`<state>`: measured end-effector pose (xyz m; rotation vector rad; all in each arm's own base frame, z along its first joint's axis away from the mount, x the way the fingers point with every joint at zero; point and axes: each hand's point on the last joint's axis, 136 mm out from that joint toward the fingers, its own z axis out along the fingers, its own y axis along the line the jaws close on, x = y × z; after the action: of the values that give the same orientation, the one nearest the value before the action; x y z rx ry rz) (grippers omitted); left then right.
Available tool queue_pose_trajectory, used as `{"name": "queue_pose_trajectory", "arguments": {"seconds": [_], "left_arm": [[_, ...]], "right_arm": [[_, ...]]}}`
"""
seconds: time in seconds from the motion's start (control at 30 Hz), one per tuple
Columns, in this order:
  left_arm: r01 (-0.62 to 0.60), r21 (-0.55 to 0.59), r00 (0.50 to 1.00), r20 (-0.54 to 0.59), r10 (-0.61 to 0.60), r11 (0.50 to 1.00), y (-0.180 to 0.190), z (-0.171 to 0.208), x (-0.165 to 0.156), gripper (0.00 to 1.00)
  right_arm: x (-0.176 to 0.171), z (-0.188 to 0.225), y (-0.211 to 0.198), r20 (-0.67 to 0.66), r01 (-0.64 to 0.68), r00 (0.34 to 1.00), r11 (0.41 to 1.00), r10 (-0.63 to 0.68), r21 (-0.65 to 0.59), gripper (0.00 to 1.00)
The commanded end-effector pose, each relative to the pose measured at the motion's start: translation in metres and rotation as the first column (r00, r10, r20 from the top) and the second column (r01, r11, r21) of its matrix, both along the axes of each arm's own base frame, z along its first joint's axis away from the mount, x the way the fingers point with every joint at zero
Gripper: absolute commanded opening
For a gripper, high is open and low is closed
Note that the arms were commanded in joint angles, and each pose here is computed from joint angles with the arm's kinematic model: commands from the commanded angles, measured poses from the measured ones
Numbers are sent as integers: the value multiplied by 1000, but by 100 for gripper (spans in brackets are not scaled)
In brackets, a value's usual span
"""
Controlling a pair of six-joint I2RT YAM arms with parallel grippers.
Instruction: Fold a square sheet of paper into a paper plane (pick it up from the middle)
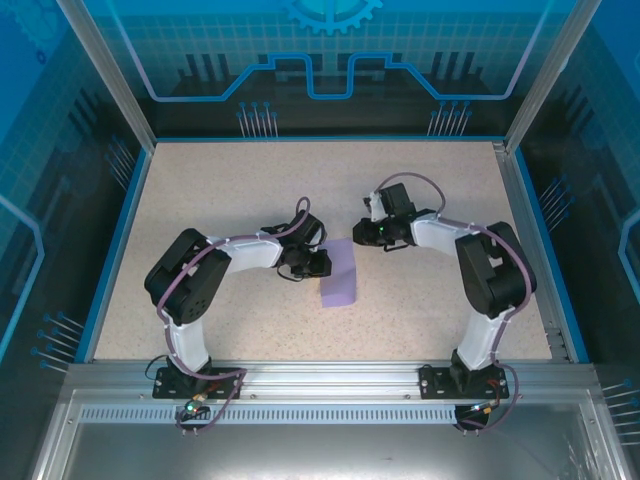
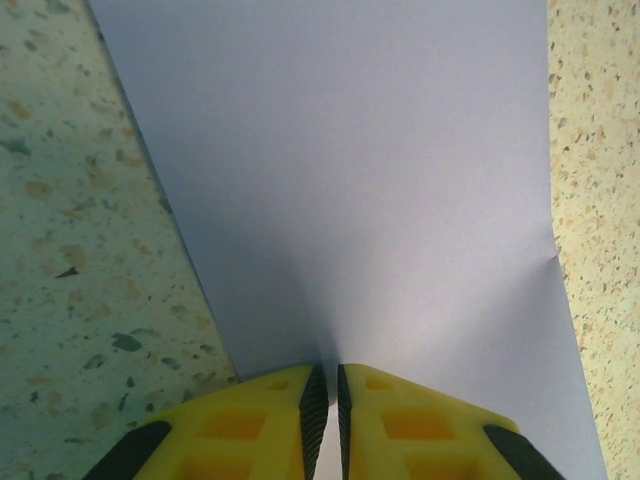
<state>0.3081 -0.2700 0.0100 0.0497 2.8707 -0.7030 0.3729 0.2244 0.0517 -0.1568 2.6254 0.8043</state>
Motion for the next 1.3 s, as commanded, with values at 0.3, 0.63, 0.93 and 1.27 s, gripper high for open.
{"name": "queue_pose_trajectory", "arguments": {"seconds": [0.3,0.63,0.93,1.27], "left_arm": [[35,213,984,-176,3,977,43,-52,-39,18],[38,223,984,-178,3,974,45,-53,-40,18],[48,228,982,-187,-4,973,45,-55,-40,18],[53,225,983,-185,-11,973,44,-54,-39,18]], "right_arm": [[-82,-26,23,-175,-146,973,989,149,31,16],[-97,-43,13,-229,-200,955,979,188,-33,16],[-123,-57,-11,-282,-216,943,969,174,-122,16],[-104,-12,28,-166,-194,966,980,198,39,16]]}}
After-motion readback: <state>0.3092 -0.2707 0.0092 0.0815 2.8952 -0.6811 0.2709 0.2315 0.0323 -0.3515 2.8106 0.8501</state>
